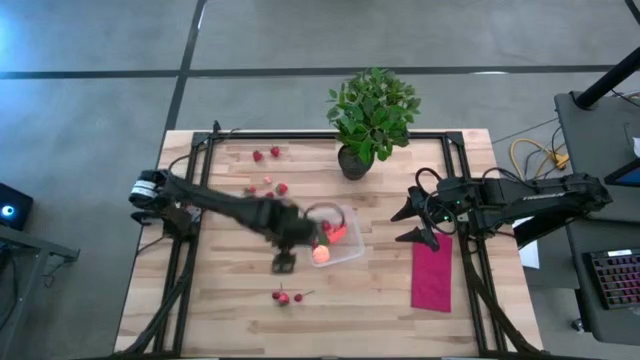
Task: Pick and placing Produce into tupperware
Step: Put the red cherry into the transparent bin
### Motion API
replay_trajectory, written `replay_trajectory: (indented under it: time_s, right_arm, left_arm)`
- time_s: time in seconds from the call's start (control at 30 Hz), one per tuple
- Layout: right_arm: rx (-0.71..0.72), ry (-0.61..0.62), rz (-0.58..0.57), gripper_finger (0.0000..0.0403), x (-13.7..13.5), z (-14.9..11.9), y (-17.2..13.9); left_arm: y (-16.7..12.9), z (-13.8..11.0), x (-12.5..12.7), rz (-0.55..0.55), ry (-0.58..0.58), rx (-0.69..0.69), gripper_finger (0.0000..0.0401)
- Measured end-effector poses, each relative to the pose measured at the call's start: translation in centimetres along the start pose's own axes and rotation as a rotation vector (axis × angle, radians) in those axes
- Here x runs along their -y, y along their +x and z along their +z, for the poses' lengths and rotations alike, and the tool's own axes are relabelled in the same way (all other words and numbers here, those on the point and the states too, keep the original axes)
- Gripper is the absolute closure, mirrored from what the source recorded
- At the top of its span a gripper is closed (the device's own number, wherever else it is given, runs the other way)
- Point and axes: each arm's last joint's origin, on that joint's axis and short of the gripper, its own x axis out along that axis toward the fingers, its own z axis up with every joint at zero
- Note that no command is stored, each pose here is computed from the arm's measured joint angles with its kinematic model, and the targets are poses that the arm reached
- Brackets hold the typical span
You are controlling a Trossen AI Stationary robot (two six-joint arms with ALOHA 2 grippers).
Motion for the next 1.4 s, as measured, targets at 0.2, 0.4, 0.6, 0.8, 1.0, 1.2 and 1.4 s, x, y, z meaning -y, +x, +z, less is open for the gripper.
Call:
replay_trajectory:
  time_s: [0.2,0.4,0.6,0.8,1.0,1.2,1.4]
  right_arm:
    - [0.0,0.0,0.0,0.0099,0.0,0.0,0.0]
    - [0.0,0.0,0.0,0.0094,0.0,0.0,0.0]
    - [0.0,0.0,0.0,0.0094,0.0,0.0,0.0]
    - [0.001,0.0,0.0,0.0099,0.0,0.0,0.0]
    - [0.0,0.0,0.0,0.0092,0.0,0.0,0.0]
    - [0.001,0.0,0.0,0.0097,0.0,0.0,0.0]
    - [0.0,0.0,0.0,0.0097,0.0,0.0,0.0]
  left_arm:
    - [0.6,-1.4,6.4,-0.074,0.208,0.026,0.0168]
    - [2.2,-1.6,8.7,0.002,0.248,0.168,0.0169]
    - [3.4,-1.3,9.2,-0.035,0.05,0.204,0.0169]
    - [5.4,-1.3,10.3,-0.039,0.018,0.184,0.0169]
    - [7.9,-1.1,10.6,0.008,-0.056,0.168,0.0169]
    - [8.6,-1.1,10.6,0.031,-0.109,0.168,0.0169]
    - [8.7,-1.0,10.6,0.018,-0.176,0.178,0.0169]
